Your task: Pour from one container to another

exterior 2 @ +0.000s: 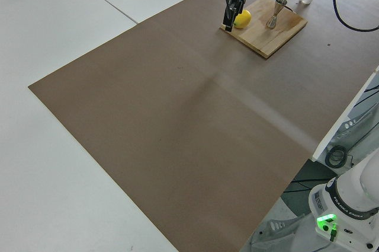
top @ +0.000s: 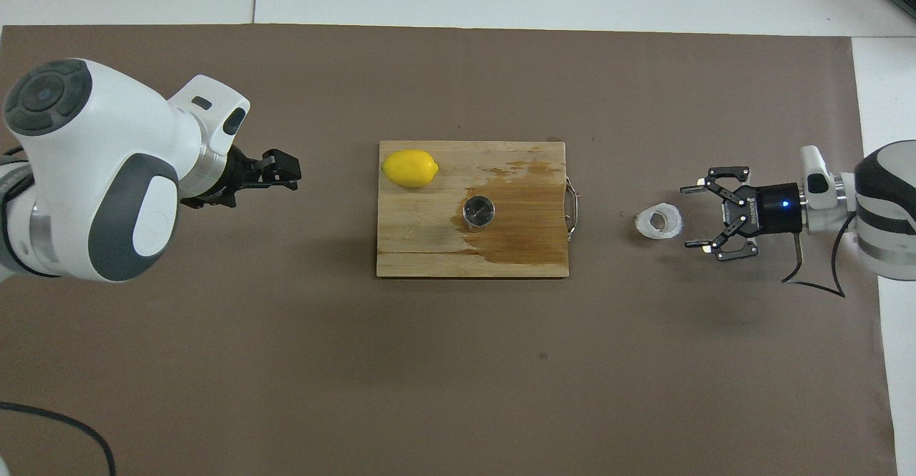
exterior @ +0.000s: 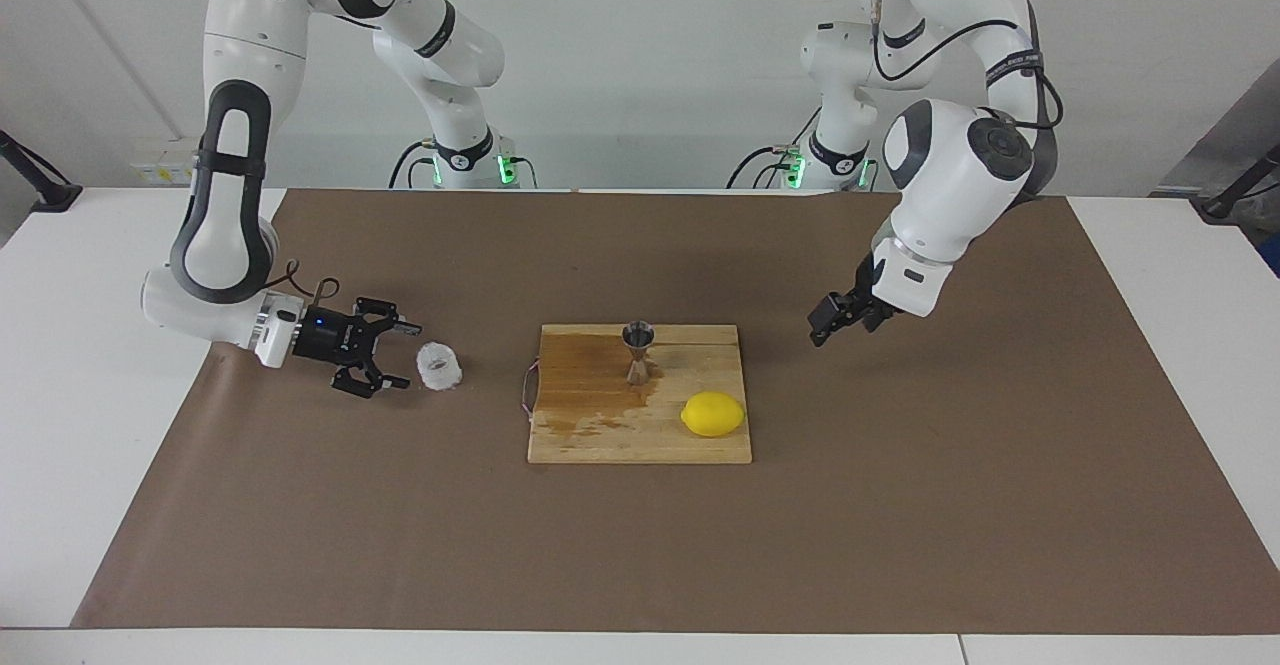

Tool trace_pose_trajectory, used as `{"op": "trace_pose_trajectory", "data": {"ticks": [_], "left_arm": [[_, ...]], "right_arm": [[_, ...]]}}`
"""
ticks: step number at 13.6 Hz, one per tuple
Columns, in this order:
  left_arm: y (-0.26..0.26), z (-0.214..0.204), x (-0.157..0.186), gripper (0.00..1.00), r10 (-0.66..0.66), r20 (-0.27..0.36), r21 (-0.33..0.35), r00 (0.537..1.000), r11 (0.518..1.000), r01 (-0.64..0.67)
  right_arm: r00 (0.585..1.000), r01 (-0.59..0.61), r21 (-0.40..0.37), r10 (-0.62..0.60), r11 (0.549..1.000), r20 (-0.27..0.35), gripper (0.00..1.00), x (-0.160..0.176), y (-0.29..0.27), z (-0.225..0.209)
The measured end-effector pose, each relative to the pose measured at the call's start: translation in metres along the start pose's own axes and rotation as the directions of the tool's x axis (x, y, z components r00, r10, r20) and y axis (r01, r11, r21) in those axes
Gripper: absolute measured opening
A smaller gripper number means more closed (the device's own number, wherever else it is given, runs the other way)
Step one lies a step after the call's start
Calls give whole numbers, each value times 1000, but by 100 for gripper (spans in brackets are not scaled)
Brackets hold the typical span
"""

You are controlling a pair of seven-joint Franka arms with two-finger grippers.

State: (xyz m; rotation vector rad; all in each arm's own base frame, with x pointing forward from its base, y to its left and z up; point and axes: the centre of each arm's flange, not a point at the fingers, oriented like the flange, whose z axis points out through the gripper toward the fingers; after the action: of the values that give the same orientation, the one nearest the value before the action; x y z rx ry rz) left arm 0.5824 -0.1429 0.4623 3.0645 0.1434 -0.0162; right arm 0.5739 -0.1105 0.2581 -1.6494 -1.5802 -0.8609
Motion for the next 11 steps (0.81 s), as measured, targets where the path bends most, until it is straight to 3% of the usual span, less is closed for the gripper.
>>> {"op": "trace_pose_trajectory", "data": {"ticks": [6,11], "left_arm": [[-92,-87,0,100,220,-94,39,971,975,-217],[-100,-160,-22,100,247,-74,40,966,969,-245]], "right_arm": [[1000,0,-5,0,1000,-10,100,-2,-3,33],[999,-27,-15,28,1000,18,100,-20,-15,43]]}}
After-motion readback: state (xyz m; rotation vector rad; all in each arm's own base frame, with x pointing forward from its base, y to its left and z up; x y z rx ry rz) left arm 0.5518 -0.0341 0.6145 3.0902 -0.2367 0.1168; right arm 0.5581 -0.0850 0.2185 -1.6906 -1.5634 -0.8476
